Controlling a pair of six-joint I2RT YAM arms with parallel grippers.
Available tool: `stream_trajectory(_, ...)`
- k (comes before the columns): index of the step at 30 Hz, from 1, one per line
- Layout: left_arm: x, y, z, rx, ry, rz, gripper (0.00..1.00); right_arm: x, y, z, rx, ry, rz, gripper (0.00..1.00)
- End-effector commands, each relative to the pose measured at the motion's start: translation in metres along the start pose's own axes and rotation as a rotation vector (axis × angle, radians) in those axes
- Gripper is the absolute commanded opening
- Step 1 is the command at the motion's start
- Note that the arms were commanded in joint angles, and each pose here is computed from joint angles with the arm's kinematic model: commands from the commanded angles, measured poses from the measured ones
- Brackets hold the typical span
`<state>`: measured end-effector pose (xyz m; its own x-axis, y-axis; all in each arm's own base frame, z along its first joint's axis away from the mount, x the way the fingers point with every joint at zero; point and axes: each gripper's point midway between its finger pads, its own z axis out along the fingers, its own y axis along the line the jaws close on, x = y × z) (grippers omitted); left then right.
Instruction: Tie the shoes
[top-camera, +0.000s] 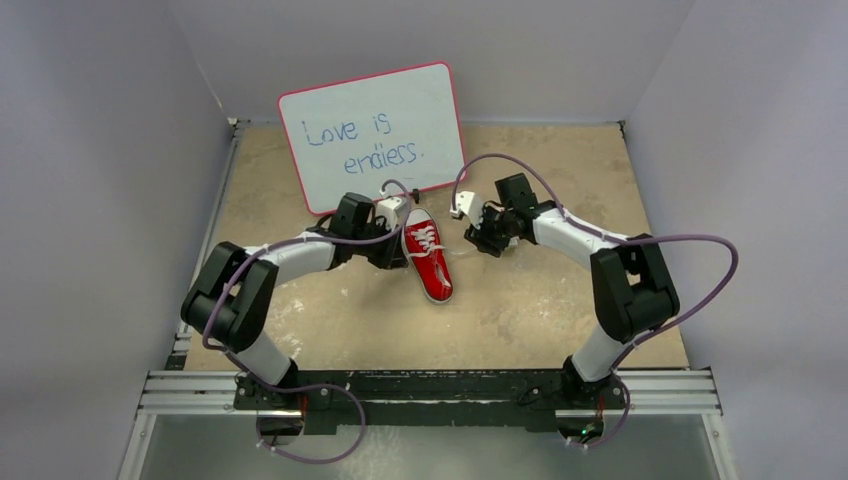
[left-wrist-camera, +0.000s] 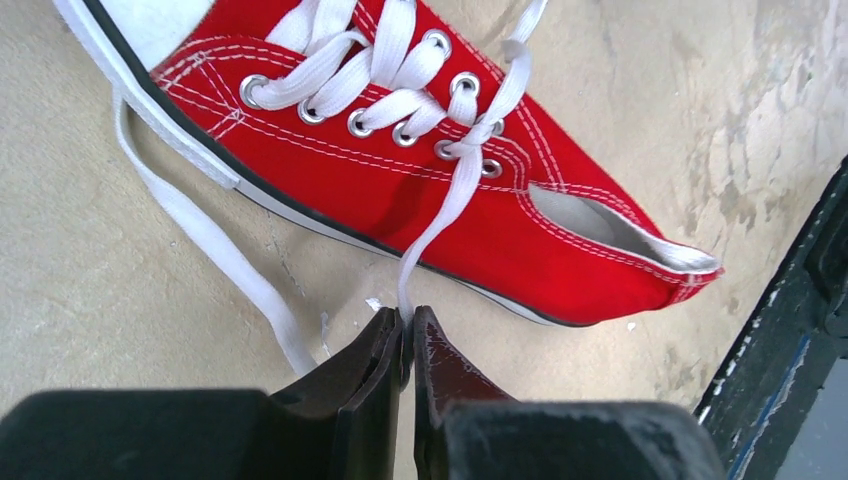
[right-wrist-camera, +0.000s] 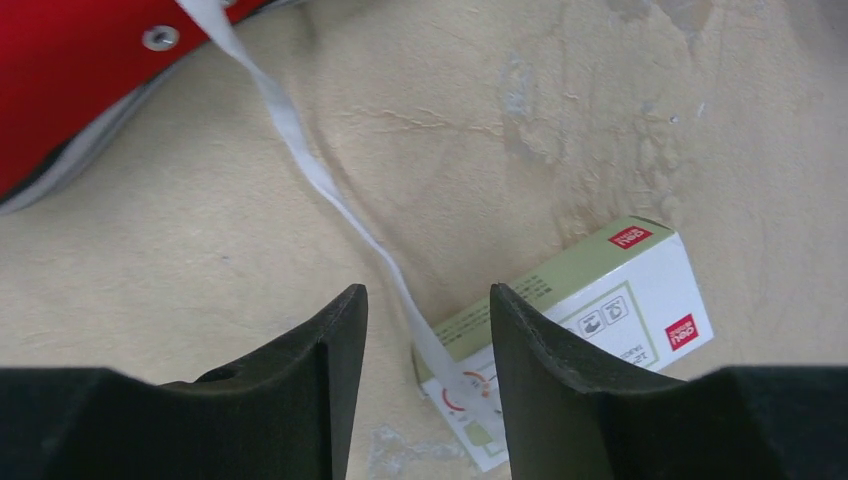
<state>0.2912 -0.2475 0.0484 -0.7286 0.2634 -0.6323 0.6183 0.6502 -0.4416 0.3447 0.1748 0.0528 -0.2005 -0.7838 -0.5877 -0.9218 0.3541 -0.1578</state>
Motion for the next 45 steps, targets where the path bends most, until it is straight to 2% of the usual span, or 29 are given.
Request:
stream_trajectory(1,-0.029,-0.012,-0.012,0.003,-0.119,-0.019,0.08,0.002,-0.025,0.003,0.116,0.051,-0.048,0.49)
stream_trajectory(10,-0.036,-0.018,-0.016,0.021,-0.142,-0.043,0.06,0.005,-0.02,0.01,0.109,0.05,-0.037,0.46)
stream_trajectory(12,-0.041,-0.02,-0.017,0.023,-0.16,-0.05,0.05,0.006,-0.02,0.011,0.111,0.049,-0.026,0.43)
stream_trajectory(13,-0.043,-0.02,-0.018,0.022,-0.168,-0.054,0.04,0.006,-0.019,0.012,0.115,0.047,-0.016,0.36)
stream_trajectory(15,-0.049,-0.022,-0.02,0.025,-0.188,-0.064,0.02,0.005,-0.019,0.01,0.121,0.044,0.028,0.13)
stream_trajectory(17,-0.056,-0.028,-0.024,0.035,-0.217,-0.075,0.0,-0.002,-0.021,0.001,0.151,0.03,0.108,0.0)
stream_trajectory(21,-0.064,-0.044,-0.028,0.047,-0.256,-0.086,0.0,-0.025,0.0,-0.022,0.081,0.001,0.373,0.0)
stream_trajectory(26,-0.067,-0.051,-0.03,0.056,-0.29,-0.183,0.0,-0.055,0.032,-0.039,-0.055,-0.083,0.634,0.0)
stream_trajectory(28,-0.066,-0.046,-0.033,0.014,-0.293,-0.226,0.0,-0.066,0.039,-0.042,-0.088,-0.105,0.789,0.0)
stream_trajectory(31,-0.068,-0.041,-0.04,-0.04,-0.302,-0.29,0.0,-0.075,0.056,-0.047,-0.185,-0.066,0.936,0.0)
stream_trajectory(34,-0.07,-0.048,-0.039,-0.011,-0.292,-0.348,0.0,-0.079,0.072,-0.046,-0.289,-0.064,0.991,0.0)
stream_trajectory(38,-0.067,-0.046,-0.032,0.001,-0.299,-0.381,0.0,-0.073,0.08,-0.043,-0.313,-0.046,1.04,0.01)
stream_trajectory(41,-0.069,-0.044,-0.033,-0.016,-0.3,-0.387,0.0,-0.064,0.081,-0.038,-0.305,-0.016,1.004,0.02)
stream_trajectory(45,-0.065,-0.048,-0.038,0.002,-0.311,-0.385,0.0,-0.073,0.102,-0.037,-0.415,-0.038,0.97,0.02)
